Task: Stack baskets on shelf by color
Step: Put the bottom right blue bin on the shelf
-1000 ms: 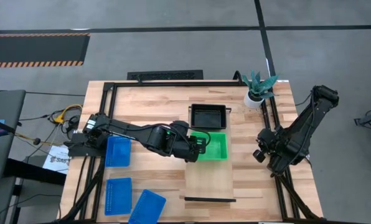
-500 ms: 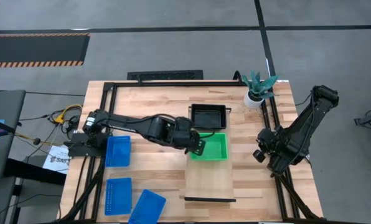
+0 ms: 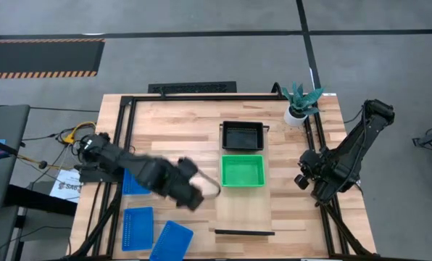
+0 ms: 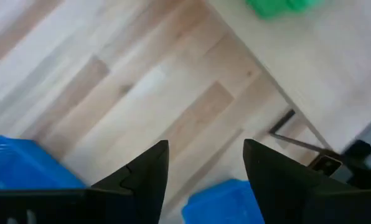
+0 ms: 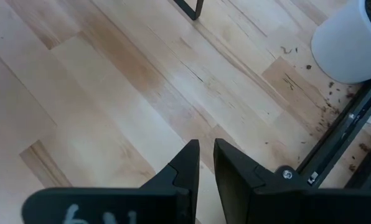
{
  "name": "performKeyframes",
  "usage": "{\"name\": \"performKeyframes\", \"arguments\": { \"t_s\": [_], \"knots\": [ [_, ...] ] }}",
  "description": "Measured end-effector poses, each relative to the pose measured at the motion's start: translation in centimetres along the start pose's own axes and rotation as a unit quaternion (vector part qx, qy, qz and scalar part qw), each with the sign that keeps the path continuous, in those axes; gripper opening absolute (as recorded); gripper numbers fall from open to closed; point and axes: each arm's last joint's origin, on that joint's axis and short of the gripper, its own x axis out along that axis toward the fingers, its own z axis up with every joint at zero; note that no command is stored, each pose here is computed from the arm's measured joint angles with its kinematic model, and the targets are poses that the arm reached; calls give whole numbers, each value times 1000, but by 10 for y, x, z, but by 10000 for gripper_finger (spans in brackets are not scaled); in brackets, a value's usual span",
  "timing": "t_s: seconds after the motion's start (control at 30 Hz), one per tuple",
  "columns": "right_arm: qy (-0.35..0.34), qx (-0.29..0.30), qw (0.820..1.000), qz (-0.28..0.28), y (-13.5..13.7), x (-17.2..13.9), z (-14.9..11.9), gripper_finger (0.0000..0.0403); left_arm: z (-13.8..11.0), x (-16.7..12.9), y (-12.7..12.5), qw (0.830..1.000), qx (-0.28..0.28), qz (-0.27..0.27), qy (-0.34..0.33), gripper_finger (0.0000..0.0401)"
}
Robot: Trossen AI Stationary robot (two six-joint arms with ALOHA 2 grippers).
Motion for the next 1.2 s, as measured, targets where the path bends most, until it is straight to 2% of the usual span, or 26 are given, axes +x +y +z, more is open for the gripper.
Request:
{"name": "performKeyframes", "arguments": {
  "t_s": [0.13, 0.27, 0.43, 0.57, 0.67, 0.8, 0.9, 1.07, 1.2],
  "knots": [
    [0, 2, 1000, 3, 1, 0, 0, 72, -36, 6, -20, 999, -10, -16, -47, 194],
    [0, 3, 1000, 3, 1, 0, 0, 72, -71, 22, -39, 996, 18, 2, -91, 194],
    [0, 3, 1000, 4, 1, 0, 0, 72, -104, 56, -59, 992, 83, 44, -84, 194],
    [1, 0, 1000, 4, 1, 0, 0, 72, -123, 94, -71, 983, 151, 90, -48, 194],
    [1, 0, 1000, 4, 1, 0, 0, 72, -134, 119, -77, 978, 174, 113, 19, 194],
    [1, -1, 1000, 4, 1, 0, 0, 72, -143, 137, -79, 961, 228, 123, 101, 194],
    [1, -1, 1000, 4, 1, 0, 0, 72, -144, 138, -79, 953, 255, 124, 103, 194],
    [1, -2, 1000, 4, 1, 0, 0, 72, -138, 126, -77, 950, 283, 117, 66, 194],
    [1, -2, 1000, 4, 1, 0, 0, 72, -140, 122, -75, 931, 340, 115, 74, 194]
  ]
}}
